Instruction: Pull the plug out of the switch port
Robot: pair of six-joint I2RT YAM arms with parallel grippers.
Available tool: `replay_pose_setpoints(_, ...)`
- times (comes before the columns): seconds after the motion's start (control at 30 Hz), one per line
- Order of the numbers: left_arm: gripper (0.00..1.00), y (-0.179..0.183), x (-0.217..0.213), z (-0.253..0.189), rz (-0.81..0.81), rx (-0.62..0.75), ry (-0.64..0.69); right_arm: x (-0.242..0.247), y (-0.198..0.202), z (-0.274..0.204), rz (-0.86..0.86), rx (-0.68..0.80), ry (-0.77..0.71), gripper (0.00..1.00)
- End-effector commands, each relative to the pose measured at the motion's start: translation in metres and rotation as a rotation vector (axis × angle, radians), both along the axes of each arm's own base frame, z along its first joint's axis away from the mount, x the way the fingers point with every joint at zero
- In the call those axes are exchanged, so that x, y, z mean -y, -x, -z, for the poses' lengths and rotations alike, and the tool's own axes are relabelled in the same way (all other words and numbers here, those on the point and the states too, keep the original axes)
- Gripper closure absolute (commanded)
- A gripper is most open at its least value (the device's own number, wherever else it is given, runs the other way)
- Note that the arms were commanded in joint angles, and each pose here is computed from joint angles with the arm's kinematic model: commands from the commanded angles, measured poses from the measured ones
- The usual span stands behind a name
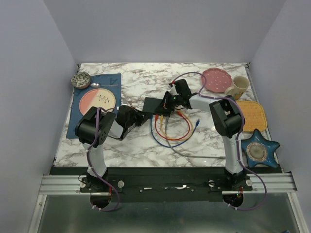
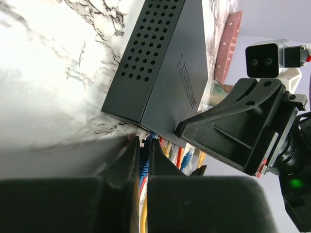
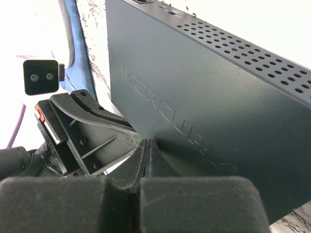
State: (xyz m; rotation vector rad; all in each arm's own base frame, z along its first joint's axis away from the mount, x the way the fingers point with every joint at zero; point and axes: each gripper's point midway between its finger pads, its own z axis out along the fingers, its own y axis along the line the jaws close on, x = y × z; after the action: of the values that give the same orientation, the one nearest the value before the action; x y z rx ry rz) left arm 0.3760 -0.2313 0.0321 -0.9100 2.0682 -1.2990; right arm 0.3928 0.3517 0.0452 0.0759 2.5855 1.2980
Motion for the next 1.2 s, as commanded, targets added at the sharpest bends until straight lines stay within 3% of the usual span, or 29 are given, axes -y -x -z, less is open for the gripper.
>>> replay_pose_setpoints(0.0,1.00,0.022,-0.007,0.041,-0.006,-0.110,-0.057,0.018,0.009,0.033,0.041,-0.043,0.103,0.99)
replay_pose_setpoints(0.2,1.00,0.025,-0.010,0.042,-0.010,-0.110,-0.048,0.031,0.015,0.014,0.061,0.058,0.178,0.99)
replay_pose_setpoints(0.57,1.00,0.031,-0.010,0.046,0.001,-0.112,-0.035,0.026,0.037,0.030,0.024,0.018,0.224,0.99)
replay_pose_setpoints(1.17,1.00,0.056,-0.010,0.045,0.053,-0.101,-0.011,0.012,0.008,0.024,0.056,0.012,0.243,0.99)
